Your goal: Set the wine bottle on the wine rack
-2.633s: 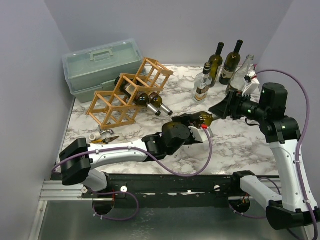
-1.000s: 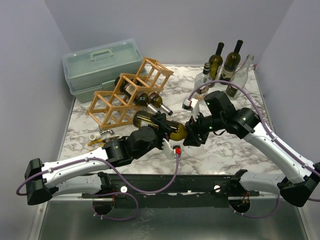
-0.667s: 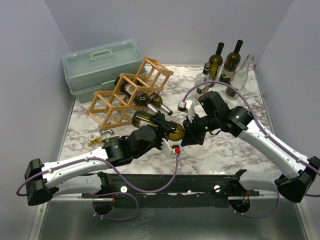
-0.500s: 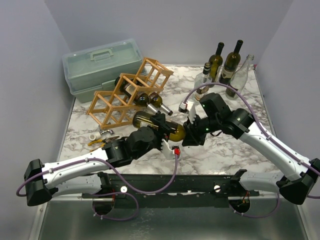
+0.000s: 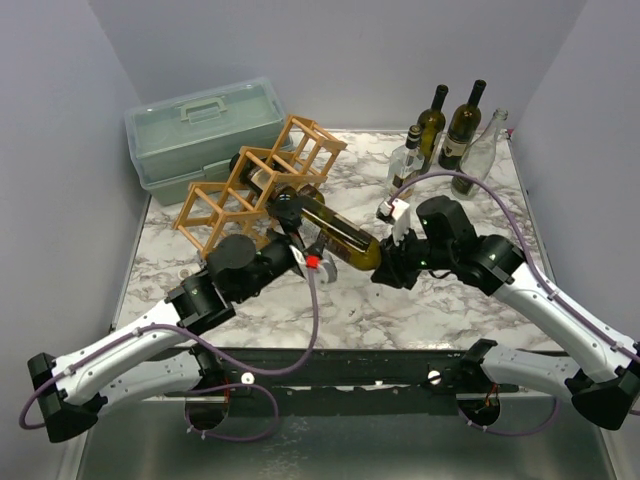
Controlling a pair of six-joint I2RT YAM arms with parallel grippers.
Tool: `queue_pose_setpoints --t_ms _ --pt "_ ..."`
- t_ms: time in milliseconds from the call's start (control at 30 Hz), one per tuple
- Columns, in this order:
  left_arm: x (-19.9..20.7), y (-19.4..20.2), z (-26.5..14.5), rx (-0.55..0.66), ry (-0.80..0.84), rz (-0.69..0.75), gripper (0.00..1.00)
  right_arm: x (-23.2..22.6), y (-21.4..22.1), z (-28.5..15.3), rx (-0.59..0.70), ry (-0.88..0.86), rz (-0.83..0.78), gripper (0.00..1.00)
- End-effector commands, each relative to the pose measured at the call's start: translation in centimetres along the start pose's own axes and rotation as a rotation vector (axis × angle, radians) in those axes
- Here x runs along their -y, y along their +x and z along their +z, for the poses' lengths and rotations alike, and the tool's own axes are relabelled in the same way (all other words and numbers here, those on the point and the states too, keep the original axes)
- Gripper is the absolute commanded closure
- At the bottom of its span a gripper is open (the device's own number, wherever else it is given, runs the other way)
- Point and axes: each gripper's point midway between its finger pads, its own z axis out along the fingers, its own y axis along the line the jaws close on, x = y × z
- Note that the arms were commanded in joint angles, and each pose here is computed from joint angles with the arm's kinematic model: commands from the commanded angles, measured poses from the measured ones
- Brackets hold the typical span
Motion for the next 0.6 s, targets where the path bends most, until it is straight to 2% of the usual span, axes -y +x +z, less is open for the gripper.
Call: queue_pose_setpoints --t_ms 0,200,567 --pt "-9.6 -3.7 -2.7 0.199 -0.299 -0.298 0.01 0.1 -0.9 0.2 0.059 0.001 -0.019 1.0" --pt "-15.4 0.3 -3.9 0.077 -0.571 -0.498 0.01 -1.4 -0.5 0.6 0.048 -0.1 -0.035 0.99" --pt "-18.0 6.6 -5.6 -0.144 -0.863 -0.608 0.01 -2.1 0.2 4.1 -0.04 -0.162 0.019 0.99"
